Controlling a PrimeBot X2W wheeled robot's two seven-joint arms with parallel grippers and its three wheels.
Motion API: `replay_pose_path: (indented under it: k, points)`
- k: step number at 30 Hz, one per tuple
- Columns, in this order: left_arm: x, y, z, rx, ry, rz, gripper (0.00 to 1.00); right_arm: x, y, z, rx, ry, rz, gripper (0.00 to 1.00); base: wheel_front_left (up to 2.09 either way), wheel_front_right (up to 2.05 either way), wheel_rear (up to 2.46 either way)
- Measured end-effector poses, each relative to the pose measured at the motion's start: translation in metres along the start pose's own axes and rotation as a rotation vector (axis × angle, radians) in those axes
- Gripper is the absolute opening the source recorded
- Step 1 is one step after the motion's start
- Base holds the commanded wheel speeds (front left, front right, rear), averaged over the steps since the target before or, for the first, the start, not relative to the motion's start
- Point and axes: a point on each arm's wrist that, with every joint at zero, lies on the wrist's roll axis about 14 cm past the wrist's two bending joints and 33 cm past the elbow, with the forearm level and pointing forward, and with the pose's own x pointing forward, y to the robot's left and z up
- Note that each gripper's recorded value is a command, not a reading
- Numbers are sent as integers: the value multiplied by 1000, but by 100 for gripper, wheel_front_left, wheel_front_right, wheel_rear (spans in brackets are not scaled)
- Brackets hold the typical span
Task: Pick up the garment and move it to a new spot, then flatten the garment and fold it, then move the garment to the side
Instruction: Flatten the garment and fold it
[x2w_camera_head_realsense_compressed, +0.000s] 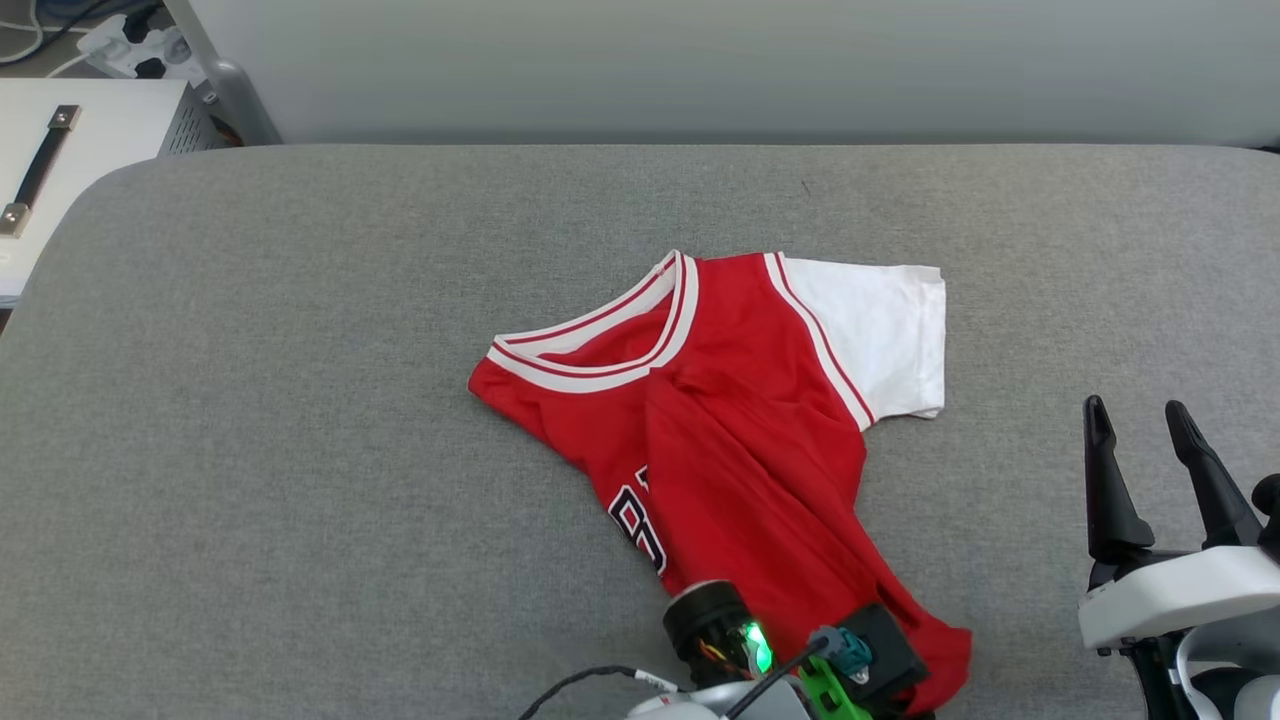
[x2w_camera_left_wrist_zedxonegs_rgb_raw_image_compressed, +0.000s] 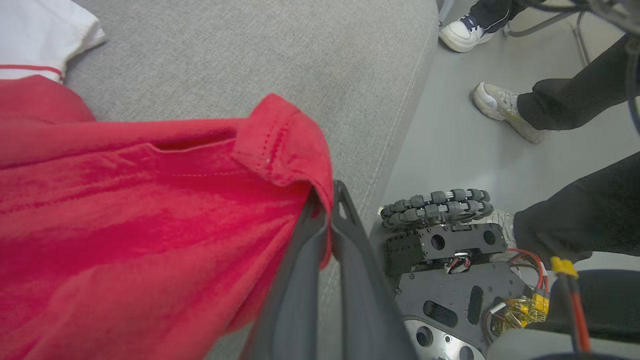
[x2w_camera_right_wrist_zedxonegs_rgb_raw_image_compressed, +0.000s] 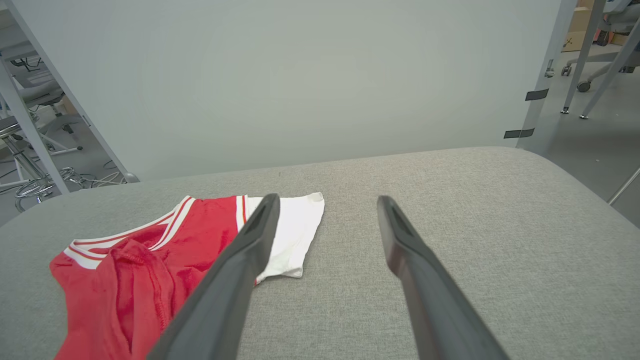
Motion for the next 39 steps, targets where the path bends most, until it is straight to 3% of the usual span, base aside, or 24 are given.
replay_pose_path:
  k: [3,4,5,17,29,34,39]
  points:
    - [3,0,4,-22,-37,1,0,1,1,-3,1,8,2,100,0,0,0]
    - [4,3,7,-35,-61,15,15,2,1,-4,3,11,2,100,0,0,0]
    - [4,7,10,-46,-79,33,98,2,1,-5,4,12,2,100,0,0,0]
    - [-34,75,62,-59,-394,339,100,3,3,3,0,-9,10,100,0,0,0]
    - [-120,152,77,-124,-634,745,100,4,10,9,-2,-27,29,100,0,0,0]
    - [-153,181,68,-156,-669,882,100,5,9,7,-3,-23,27,100,0,0,0]
    - [-173,211,42,-234,-594,954,100,9,7,0,-2,-3,23,100,0,0,0]
